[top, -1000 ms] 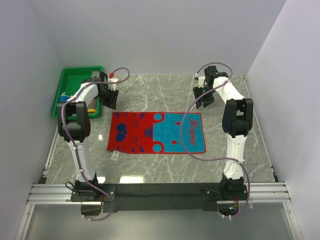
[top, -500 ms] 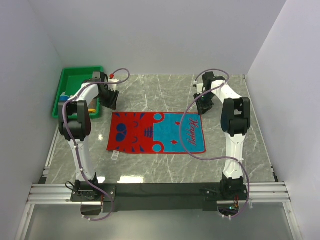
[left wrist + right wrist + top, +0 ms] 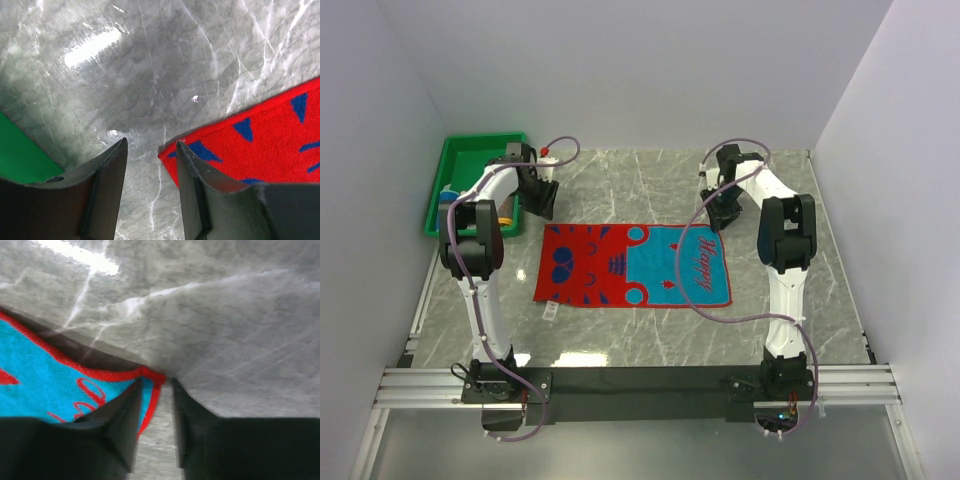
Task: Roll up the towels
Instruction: Fold the towel
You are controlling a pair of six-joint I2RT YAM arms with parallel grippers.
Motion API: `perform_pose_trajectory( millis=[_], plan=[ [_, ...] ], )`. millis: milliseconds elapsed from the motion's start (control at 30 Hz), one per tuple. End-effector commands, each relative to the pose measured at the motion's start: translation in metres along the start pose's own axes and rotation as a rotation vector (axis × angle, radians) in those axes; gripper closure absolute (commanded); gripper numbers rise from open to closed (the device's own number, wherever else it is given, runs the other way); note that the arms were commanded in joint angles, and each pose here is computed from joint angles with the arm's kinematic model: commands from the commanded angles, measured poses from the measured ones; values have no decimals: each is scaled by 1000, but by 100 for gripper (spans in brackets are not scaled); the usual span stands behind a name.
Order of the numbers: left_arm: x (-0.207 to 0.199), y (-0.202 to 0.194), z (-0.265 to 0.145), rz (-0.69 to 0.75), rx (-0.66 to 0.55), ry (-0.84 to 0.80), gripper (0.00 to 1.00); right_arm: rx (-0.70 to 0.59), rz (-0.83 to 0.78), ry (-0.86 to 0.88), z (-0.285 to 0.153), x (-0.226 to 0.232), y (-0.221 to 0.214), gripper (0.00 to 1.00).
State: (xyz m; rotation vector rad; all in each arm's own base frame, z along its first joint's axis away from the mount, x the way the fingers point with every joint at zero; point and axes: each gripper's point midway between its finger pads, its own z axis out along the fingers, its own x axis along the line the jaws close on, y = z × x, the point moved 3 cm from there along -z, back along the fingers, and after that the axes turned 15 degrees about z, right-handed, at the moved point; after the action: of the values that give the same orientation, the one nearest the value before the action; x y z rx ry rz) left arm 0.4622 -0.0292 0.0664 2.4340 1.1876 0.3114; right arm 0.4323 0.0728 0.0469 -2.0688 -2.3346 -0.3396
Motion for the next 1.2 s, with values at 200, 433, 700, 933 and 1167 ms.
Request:
perform_pose_trajectory(
  millis=[200,433,700,933,1167],
  plan=[
    [2,13,-14,26,-41,5,51,23,20,15,-2,9,1,52],
    [1,15,-15,29,-48,6,51,-27,37,34,-22,10,14,52],
    [1,15,-14,18,-54,6,51,15,33,-18,-9,3,6,52],
    [2,16,-14,16,-51,13,50,32,27,-103,6,-6,2,54],
    [7,14,-12,9,-42,35,50,53,11,-130,12,-5,3,63]
  ],
)
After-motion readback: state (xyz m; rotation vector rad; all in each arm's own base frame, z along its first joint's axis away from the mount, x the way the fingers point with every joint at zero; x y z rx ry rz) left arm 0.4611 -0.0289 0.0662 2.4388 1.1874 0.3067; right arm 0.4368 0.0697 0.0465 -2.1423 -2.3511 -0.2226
